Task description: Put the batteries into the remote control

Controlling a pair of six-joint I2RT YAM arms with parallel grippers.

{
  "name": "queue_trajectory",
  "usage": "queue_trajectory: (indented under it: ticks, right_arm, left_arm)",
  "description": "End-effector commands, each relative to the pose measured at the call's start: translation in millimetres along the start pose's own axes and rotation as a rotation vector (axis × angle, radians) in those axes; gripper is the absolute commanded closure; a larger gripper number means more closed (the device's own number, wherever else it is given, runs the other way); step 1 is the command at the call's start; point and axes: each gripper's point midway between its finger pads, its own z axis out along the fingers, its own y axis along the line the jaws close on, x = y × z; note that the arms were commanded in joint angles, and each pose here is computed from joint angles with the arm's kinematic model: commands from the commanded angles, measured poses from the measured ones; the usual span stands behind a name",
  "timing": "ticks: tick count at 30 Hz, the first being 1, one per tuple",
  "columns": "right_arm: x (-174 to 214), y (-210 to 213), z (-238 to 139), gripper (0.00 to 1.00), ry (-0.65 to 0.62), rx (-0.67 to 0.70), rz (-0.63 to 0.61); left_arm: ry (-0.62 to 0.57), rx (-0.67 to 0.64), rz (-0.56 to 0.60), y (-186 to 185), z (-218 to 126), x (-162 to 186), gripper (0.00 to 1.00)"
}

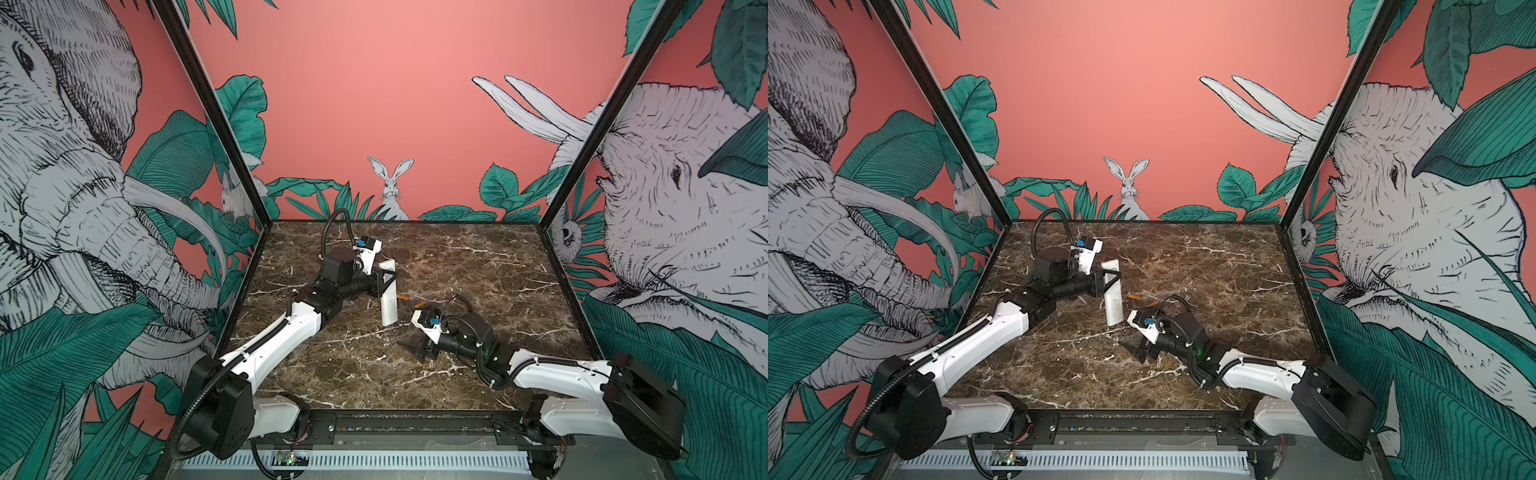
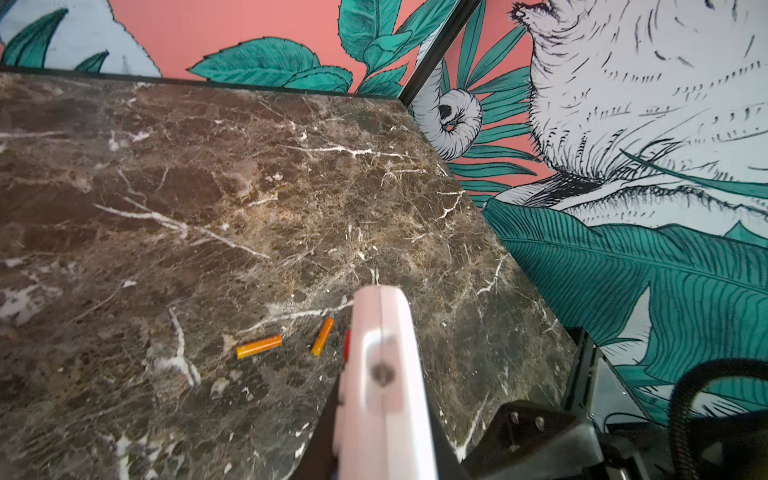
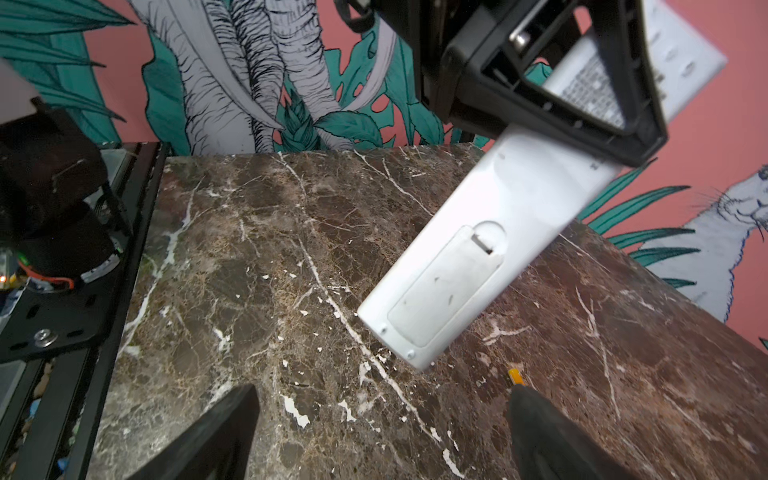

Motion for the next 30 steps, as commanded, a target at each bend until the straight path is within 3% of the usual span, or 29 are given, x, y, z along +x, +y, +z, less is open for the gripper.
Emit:
queue_trajectory:
  ticks: [1, 10, 18, 25, 30]
  right_arm:
    - [-20, 10, 5, 0.03, -0.058, -0.071, -0.138]
    - [-44, -3, 16, 0.01, -0.089, -0.035, -0.148]
    - [-35, -3, 36, 0.01, 0.045, -0.092, -0.205]
    - [-42, 16, 19, 0.01, 0.141, -0.213, -0.232]
    - [-51, 24, 12, 0.01, 0.107, -0.196, -0.237]
  left_arm:
    - [0.037, 0.095, -0.036, -13, -17, 9, 1.00]
    - [0.067, 0.199, -0.146, 0, -35, 17, 1.00]
    - [0.129, 0.256, -0.170, 7, -26, 28, 1.00]
    - [0.156, 0.264, -0.153, 2, -27, 15, 1.00]
    - [0.157, 0.294, -0.183, 5, -17, 14, 1.00]
